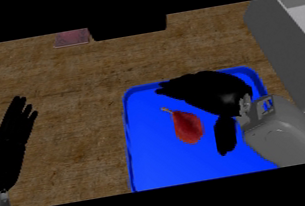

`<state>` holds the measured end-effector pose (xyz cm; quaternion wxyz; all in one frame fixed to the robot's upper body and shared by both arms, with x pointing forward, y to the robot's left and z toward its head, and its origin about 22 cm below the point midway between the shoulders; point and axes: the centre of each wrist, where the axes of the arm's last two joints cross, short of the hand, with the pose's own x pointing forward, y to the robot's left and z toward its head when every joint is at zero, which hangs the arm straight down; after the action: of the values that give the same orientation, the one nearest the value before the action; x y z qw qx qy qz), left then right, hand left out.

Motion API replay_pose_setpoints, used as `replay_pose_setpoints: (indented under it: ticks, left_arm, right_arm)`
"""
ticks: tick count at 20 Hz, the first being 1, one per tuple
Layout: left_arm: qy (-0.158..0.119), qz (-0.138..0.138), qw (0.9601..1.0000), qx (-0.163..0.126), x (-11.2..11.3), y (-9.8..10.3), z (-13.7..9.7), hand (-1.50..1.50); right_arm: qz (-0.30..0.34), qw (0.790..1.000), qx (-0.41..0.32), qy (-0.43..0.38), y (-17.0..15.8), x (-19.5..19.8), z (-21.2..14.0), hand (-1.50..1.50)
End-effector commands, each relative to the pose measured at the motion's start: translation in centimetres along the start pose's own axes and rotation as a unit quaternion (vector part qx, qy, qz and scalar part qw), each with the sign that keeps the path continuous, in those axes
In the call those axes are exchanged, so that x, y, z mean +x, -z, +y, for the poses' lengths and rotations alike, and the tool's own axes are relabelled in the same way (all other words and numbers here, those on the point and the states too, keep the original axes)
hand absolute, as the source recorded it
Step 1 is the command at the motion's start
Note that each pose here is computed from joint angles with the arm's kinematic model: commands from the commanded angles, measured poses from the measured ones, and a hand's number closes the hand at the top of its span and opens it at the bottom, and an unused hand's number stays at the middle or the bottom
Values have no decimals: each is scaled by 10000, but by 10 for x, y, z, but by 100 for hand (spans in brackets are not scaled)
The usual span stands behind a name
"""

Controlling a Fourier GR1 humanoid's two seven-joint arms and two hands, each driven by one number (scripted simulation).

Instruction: Pick the pear from the tray and place it in the cardboard box

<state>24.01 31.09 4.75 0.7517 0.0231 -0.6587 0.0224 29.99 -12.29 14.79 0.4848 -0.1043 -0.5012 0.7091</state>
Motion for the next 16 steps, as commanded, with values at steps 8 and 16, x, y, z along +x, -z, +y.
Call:
replay_pose_setpoints:
  ticks: [8,16]
  left_arm:
    - [-18,0,10000,-53,-3,3,12,0]
    - [86,-29,10000,-32,-7,-2,-3,0]
  right_arm:
    - [187,9990,-13,-417,27,7,12,-150]
    - [313,9981,209,-490,44,21,30,-150]
